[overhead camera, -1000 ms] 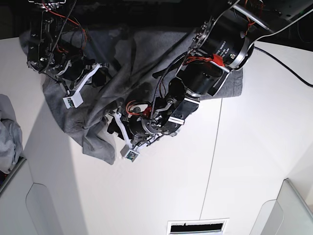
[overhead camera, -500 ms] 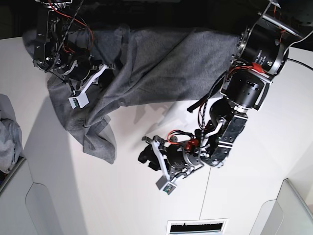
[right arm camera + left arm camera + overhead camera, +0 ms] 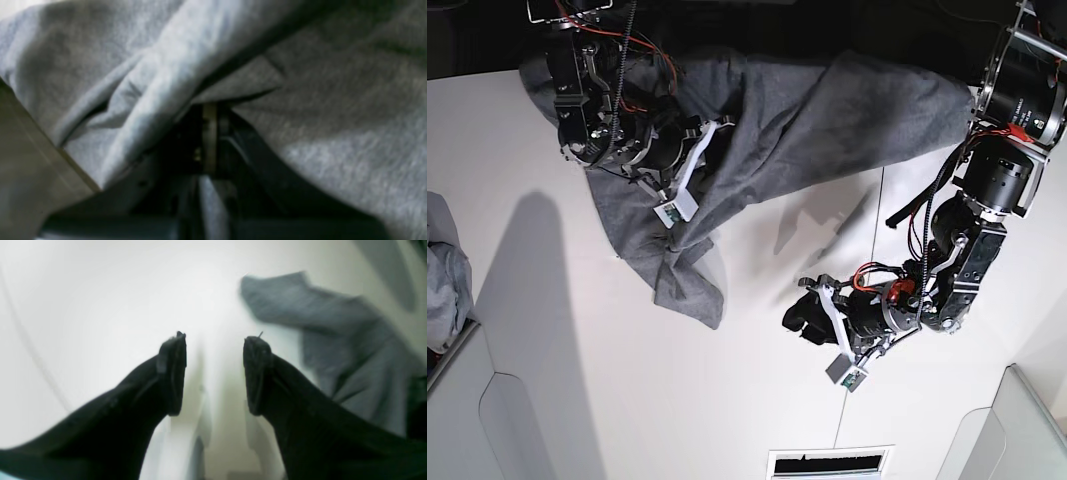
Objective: Layout the t-shirt on the table in an organized manner, then fold the t-shirt properly
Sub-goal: 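Release the shirt with the left gripper and move it away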
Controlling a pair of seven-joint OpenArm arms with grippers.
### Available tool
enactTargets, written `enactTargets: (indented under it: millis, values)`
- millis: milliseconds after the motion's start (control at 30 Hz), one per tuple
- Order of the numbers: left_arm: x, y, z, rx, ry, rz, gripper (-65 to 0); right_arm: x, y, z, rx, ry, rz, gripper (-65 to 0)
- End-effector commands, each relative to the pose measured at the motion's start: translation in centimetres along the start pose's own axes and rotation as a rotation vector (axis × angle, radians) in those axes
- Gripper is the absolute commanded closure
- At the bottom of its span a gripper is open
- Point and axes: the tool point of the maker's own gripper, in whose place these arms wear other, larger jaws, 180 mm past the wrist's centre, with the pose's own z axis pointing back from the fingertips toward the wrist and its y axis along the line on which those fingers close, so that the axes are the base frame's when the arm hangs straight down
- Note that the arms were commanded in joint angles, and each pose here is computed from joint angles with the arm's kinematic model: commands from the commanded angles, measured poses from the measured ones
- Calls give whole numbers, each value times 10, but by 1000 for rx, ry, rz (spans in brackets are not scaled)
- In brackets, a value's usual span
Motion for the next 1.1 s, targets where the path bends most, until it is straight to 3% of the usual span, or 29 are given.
enactTargets:
  millis: [0, 233, 533, 700, 800, 1067]
  values:
    - [22, -8, -1, -29, -57, -8, -303, -2, -1, -1, -18, 38, 20, 0]
    - [-10, -52, -26, -90, -56, 19, -334, 5, 23, -8, 41, 25, 43, 0]
    - [-5, -107, -57, -141, -68, 5, -334, 1, 21, -8, 28, 45, 54, 0]
    - [-6, -141, -69, -195, -60, -69, -333, -1, 16, -8, 5, 54, 59, 0]
    - [-6, -150, -72, -207, -74, -128, -333, -5, 9, -6, -16, 69, 69, 0]
    - [-5, -152, -73, -205, -64, -133, -333, -7, 3, -4, -30, 77, 76, 0]
